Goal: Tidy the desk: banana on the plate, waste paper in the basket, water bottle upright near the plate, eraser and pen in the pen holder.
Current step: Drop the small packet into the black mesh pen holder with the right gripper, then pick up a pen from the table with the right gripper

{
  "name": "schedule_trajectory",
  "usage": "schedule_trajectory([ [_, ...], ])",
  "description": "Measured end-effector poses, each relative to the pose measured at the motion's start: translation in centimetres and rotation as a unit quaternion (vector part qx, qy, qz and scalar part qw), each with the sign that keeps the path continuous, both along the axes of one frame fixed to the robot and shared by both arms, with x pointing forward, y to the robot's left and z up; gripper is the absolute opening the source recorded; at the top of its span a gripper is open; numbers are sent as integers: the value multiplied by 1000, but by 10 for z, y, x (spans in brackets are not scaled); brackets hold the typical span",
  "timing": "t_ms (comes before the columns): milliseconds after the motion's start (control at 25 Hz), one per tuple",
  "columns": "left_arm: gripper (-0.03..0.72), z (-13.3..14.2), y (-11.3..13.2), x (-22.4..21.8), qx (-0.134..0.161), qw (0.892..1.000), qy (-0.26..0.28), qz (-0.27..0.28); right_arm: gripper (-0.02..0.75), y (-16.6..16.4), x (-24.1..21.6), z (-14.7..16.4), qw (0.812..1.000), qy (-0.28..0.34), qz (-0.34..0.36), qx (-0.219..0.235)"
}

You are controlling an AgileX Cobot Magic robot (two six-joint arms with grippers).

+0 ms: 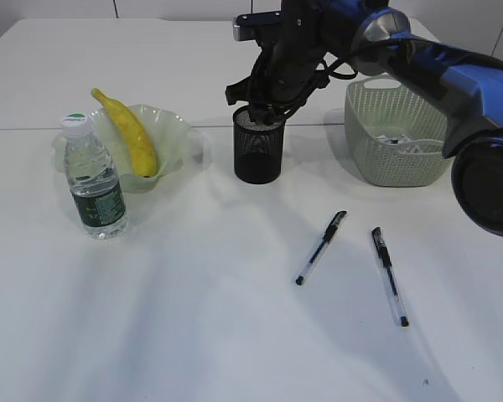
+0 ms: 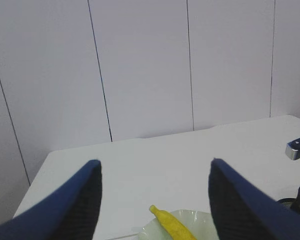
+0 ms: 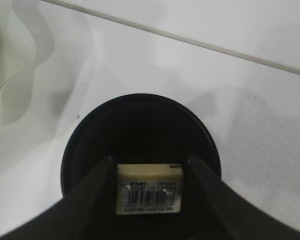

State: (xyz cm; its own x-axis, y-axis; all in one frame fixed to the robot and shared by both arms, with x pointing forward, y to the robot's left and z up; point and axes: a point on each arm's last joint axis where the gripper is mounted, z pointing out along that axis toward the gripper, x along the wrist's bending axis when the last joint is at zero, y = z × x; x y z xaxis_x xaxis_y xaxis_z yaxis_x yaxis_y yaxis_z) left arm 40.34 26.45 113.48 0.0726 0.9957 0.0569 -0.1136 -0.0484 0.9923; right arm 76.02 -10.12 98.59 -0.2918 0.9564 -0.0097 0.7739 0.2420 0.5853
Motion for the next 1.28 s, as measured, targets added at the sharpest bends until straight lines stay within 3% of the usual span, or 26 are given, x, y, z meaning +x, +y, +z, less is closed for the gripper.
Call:
schedule_trajectory([
  [360,475,0,0,0,0,1000,0,0,338,0,0,10,1000,-10,0,4],
  [1280,475,0,0,0,5,1000,0,1,338,-13,-19,87,999,-39,-15,-7],
])
